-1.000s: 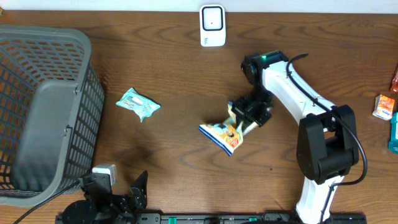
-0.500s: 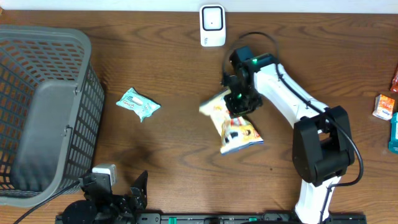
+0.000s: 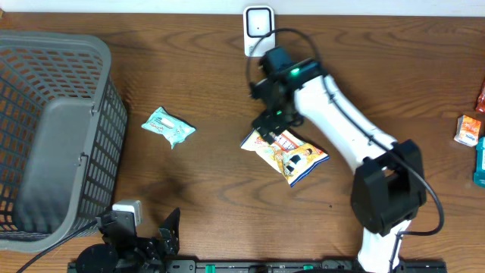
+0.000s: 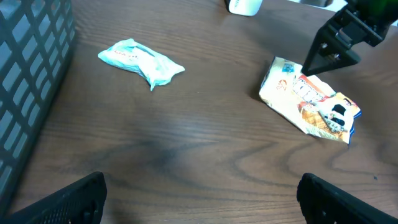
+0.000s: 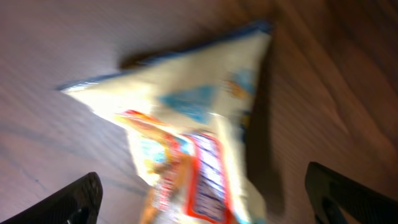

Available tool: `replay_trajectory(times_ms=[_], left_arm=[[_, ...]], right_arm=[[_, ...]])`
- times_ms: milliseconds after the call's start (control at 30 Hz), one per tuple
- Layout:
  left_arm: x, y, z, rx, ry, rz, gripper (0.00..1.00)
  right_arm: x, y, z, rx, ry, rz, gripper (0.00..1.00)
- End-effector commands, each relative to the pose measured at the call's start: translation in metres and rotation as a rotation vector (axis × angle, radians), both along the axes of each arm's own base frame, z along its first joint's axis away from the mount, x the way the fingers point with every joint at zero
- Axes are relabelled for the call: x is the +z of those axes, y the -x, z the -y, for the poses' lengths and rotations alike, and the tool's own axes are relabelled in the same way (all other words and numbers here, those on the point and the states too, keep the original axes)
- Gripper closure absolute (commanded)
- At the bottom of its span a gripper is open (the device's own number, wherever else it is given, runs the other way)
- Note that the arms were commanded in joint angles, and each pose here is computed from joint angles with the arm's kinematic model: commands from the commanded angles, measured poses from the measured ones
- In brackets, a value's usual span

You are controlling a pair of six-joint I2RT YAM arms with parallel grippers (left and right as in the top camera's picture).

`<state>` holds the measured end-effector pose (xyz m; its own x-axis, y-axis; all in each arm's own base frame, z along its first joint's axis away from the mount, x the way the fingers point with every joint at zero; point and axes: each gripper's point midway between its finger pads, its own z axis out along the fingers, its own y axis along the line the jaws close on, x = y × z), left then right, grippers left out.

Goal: Scan the item barcode

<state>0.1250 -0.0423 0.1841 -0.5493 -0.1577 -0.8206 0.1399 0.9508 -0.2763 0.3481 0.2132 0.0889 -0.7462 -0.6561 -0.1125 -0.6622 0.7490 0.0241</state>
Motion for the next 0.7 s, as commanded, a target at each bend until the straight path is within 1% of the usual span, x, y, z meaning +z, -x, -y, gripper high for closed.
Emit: replay_trajectory(times_ms=[0,167,233,333,433,500,533,567,600,667], left_arm=[[0.002,0.000,0.000,-0.001,0.002,0.006,0.02],[0.002,0.000,0.000,-0.001,0.002,0.006,0.02],[0.002,0.000,0.000,-0.001,0.002,0.006,0.02],[0.002,0.000,0.000,-0.001,0.002,0.006,0.02],[0.002,0.000,0.000,-0.001,0.002,0.006,0.02],[0.002,0.000,0.000,-0.001,0.002,0.006,0.02],[0.002,0.000,0.000,-0.001,0.002,0.006,0.02],[0.002,0.000,0.000,-0.001,0.002,0.006,0.02],[0.002,0.000,0.000,-0.001,0.002,0.006,0.02],[0.002,0.000,0.000,-0.001,0.002,0.005,0.02]], right_arm=[[-0.011,0.013,-0.005,0.084,0.089,0.047,0.01],[-0.053,0.037,-0.002,0.092,0.165,0.038,0.01],[-0.063,0.036,0.008,0.071,0.239,0.086,0.01],[-0.076,0.022,0.026,0.055,0.347,0.211,0.01],[-0.095,0.019,0.031,0.056,0.340,0.266,0.01],[-0.111,0.027,0.040,0.064,0.347,0.254,0.01],[-0.119,0.034,0.045,0.066,0.352,0.234,0.06],[-0.126,0.044,0.048,0.072,0.348,0.202,0.16],[-0.132,0.053,0.051,0.067,0.337,0.167,0.38],[-0.137,0.066,0.053,0.049,0.316,0.101,0.88]])
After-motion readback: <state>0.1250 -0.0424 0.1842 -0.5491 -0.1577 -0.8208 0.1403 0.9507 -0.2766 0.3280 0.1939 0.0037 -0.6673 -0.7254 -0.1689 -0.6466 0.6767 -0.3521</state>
